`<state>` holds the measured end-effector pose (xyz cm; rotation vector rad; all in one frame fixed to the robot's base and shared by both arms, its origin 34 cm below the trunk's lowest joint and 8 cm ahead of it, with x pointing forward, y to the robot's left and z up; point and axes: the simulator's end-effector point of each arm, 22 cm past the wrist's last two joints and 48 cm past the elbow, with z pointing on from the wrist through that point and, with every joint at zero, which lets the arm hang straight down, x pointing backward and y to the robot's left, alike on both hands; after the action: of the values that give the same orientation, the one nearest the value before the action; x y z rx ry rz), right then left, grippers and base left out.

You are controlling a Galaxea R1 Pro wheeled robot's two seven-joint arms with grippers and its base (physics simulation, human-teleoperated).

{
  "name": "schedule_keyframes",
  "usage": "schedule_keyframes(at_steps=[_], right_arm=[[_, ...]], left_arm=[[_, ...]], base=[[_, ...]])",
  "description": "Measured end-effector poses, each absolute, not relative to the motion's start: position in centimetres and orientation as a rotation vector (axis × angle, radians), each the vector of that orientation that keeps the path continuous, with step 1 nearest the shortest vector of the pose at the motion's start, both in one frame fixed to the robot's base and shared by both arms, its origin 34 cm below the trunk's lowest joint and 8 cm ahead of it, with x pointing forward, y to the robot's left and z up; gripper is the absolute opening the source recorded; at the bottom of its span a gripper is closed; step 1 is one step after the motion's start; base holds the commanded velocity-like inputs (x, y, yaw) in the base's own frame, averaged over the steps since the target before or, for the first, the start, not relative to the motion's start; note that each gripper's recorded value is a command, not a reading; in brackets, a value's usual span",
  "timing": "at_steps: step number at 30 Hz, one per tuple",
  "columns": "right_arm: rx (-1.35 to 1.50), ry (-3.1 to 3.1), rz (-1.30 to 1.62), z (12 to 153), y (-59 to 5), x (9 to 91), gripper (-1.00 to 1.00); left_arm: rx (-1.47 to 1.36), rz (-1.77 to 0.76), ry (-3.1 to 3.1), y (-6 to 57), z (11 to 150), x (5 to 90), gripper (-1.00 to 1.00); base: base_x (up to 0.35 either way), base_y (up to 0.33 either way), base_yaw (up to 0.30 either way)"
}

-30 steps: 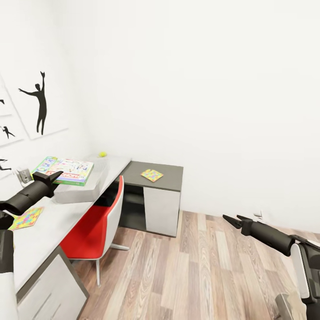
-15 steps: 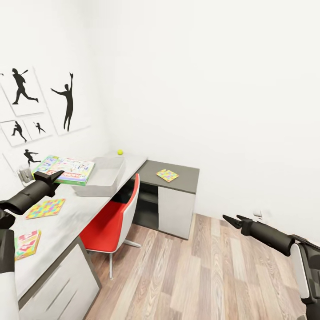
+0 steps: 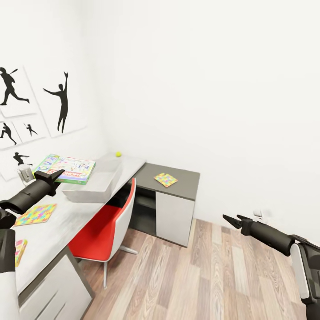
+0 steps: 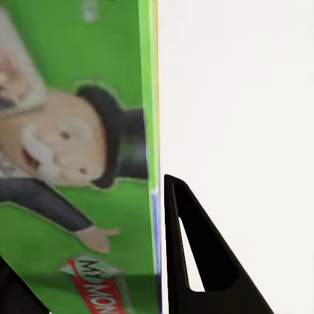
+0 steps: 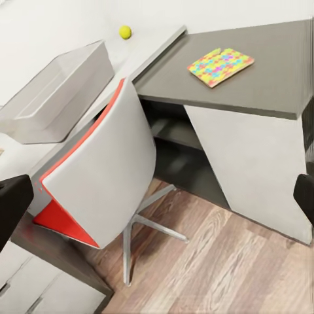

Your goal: Put all the toys in the child's room - the three board games (two on the bed and one on the table), the two jigsaw puzzles on the table, and the tennis ball on the table - inside the toy box on the table in the child's room.

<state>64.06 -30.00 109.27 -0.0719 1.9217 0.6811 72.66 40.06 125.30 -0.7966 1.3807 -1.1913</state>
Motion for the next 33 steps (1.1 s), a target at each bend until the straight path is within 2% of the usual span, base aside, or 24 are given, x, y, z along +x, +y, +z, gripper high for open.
schedule_keyframes(at_steps=[20, 33], right_arm=[[-0.075, 1.923, 0.675, 109.17, -30.09, 64.11, 1.00], [-0.079, 1.918, 0.672, 109.24, -30.14, 64.04, 1.00]], left_arm=[[-0.795, -1.198, 1.377, 39.95, 125.36, 72.69, -1.00], [-0.785, -1.205, 1.368, 39.93, 125.62, 72.56, -1.00]], base=[[0.072, -0.043, 0.002], [0.265, -0.001, 0.000]])
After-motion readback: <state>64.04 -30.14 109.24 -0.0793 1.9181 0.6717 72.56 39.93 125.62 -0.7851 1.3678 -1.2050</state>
